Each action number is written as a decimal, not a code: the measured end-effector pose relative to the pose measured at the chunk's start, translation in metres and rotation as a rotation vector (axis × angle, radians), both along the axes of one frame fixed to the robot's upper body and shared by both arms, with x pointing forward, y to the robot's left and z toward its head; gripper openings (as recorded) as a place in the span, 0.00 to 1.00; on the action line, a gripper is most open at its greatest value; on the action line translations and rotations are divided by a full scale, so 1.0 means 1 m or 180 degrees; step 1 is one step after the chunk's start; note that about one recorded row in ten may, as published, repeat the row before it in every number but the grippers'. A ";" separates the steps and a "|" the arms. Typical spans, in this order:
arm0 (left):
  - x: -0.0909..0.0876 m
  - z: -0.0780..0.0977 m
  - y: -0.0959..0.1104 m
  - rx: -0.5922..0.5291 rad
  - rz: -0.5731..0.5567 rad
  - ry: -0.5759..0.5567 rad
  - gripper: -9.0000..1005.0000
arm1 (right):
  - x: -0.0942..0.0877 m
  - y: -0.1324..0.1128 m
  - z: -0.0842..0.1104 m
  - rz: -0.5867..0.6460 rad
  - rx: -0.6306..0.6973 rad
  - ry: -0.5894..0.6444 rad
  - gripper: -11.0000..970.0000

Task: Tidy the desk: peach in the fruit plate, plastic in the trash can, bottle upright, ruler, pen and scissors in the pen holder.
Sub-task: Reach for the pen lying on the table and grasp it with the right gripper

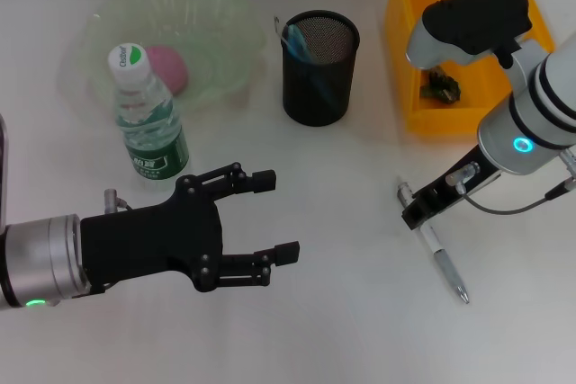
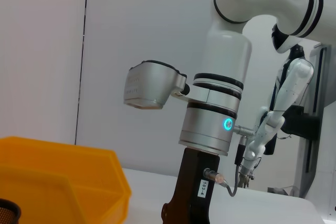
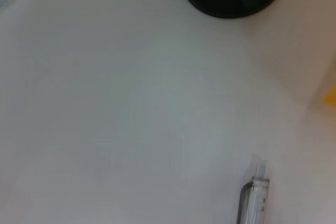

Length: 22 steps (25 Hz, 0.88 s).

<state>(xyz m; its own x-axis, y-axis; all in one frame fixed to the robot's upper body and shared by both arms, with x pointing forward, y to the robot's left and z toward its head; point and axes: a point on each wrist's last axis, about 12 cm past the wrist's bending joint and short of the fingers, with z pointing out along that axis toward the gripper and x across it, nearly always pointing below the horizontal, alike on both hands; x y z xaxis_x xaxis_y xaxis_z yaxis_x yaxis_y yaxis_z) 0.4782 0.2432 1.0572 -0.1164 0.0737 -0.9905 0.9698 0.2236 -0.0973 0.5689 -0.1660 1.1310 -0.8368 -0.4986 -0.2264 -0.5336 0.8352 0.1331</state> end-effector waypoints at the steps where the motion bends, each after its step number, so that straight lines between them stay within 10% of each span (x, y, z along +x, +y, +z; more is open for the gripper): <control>1: 0.000 0.000 0.000 0.0000 0.0000 0.0001 0.86 | 0.000 0.000 0.000 -0.0002 0.0000 -0.0001 0.47; 22: -0.002 -0.002 0.001 0.0003 0.0015 0.0022 0.86 | -0.001 -0.002 -0.008 -0.0029 -0.0013 0.0048 0.28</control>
<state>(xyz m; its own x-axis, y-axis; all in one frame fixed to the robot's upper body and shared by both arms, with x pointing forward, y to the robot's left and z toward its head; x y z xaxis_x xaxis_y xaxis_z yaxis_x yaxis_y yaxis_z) 0.4757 0.2446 1.0554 -0.1237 0.0742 -0.9895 0.9681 0.2282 -0.1039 0.5681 -0.1677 1.1229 -0.8445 -0.4919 -0.2117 -0.5240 0.8405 0.1375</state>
